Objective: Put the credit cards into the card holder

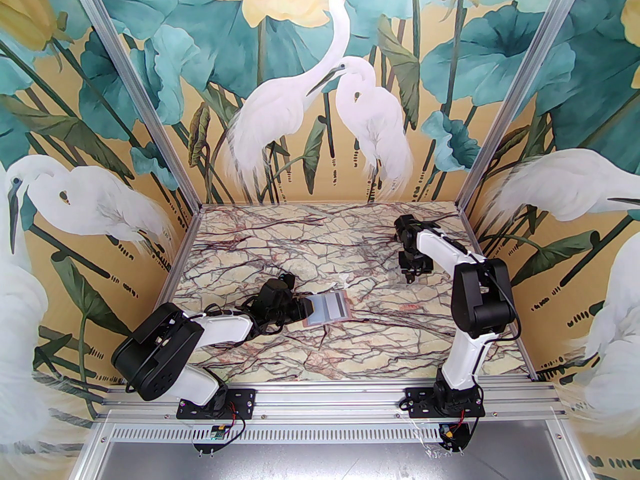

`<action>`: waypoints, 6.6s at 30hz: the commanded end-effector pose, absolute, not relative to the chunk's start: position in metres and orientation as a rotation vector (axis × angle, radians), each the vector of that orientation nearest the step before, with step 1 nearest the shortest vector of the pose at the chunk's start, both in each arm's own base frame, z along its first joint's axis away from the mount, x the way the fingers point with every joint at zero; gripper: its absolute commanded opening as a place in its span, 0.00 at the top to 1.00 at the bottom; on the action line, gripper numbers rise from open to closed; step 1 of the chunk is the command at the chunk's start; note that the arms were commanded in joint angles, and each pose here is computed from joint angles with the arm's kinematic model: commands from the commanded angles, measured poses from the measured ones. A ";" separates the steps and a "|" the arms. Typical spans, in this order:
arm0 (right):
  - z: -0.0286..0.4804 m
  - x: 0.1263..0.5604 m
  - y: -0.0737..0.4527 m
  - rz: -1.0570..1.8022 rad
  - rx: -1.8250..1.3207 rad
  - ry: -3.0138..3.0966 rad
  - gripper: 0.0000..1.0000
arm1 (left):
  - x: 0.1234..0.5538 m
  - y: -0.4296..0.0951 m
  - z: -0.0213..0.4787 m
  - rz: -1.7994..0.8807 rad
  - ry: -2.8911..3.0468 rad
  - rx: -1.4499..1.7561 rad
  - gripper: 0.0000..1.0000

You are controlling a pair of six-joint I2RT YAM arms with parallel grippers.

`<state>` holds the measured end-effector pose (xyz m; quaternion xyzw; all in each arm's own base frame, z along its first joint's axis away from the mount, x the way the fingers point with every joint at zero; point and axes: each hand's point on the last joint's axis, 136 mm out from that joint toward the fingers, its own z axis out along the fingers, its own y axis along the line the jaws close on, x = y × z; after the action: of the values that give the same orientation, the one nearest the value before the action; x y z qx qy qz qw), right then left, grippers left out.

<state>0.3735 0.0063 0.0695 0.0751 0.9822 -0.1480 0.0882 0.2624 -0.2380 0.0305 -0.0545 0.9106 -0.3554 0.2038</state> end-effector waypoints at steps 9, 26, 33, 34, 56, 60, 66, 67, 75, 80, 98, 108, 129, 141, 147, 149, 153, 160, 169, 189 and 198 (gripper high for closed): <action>0.084 0.378 -0.002 -0.493 0.224 2.891 0.58 | 0.250 -0.226 0.008 -0.927 2.621 -0.194 0.59; 0.090 0.376 -0.005 -0.511 0.226 2.878 0.64 | 0.250 -0.226 0.007 -0.925 2.624 -0.196 0.59; 0.095 0.375 -0.006 -0.508 0.227 2.872 0.66 | 0.250 -0.226 0.007 -0.926 2.624 -0.196 0.59; 0.095 0.375 -0.006 -0.506 0.229 2.873 0.67 | 0.250 -0.226 0.007 -0.926 2.624 -0.196 0.59; 0.103 0.371 -0.008 -0.521 0.231 2.864 0.82 | 0.250 -0.226 0.006 -0.924 2.626 -0.197 0.59; 0.104 0.370 -0.008 -0.519 0.231 2.865 0.85 | 0.250 -0.226 0.006 -0.924 2.628 -0.196 0.59; 0.104 0.370 -0.005 -0.486 0.234 2.867 0.90 | 0.250 -0.226 0.005 -0.924 2.629 -0.196 0.59; 0.105 0.370 -0.004 -0.477 0.234 2.867 0.91 | 0.250 -0.226 0.005 -0.923 2.631 -0.195 0.59; 0.102 0.369 0.001 -0.433 0.235 2.879 0.96 | 0.250 -0.226 0.005 -0.924 2.630 -0.196 0.59; 0.110 0.368 0.004 -0.404 0.235 2.863 1.00 | 0.250 -0.227 0.005 -0.924 2.632 -0.197 0.59; 0.204 0.349 0.104 0.412 0.050 2.549 1.00 | 0.250 -0.226 0.005 -0.924 2.625 -0.198 0.59; 0.207 0.326 0.192 0.861 -0.106 2.438 1.00 | 0.250 -0.224 0.006 -0.922 2.619 -0.204 0.60; 0.093 0.292 0.289 1.215 -0.150 2.605 1.00 | 0.249 -0.219 0.006 -0.897 2.613 -0.229 0.60; 0.059 0.279 0.288 1.193 -0.139 2.660 1.00 | 0.249 -0.218 0.005 -0.892 2.616 -0.233 0.62; 0.052 0.276 0.285 1.182 -0.138 2.668 1.00 | 0.249 -0.219 0.006 -0.893 2.618 -0.233 0.61; 0.051 0.275 0.286 1.196 -0.134 2.671 1.00 | 0.249 -0.218 0.005 -0.891 2.620 -0.234 0.62; 0.050 0.275 0.287 1.204 -0.130 2.668 1.00 | 0.248 -0.219 0.004 -0.889 2.623 -0.234 0.62; 0.046 0.274 0.290 1.215 -0.118 2.676 1.00 | 0.249 -0.219 0.005 -0.891 2.623 -0.234 0.62; 0.040 0.271 0.292 1.208 -0.114 2.690 1.00 | 0.248 -0.218 0.004 -0.889 2.624 -0.234 0.62; 0.027 0.266 0.293 1.170 -0.082 2.744 1.00 | 0.248 -0.217 0.005 -0.888 2.620 -0.236 0.62; 0.021 0.265 0.295 1.130 -0.089 2.770 1.00 | 0.248 -0.218 0.005 -0.889 2.620 -0.235 0.62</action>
<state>0.2696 0.2996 0.0391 -0.0404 0.9071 0.4089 0.0914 0.2641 -0.2369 0.0297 -0.0637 0.9073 -0.3584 0.2103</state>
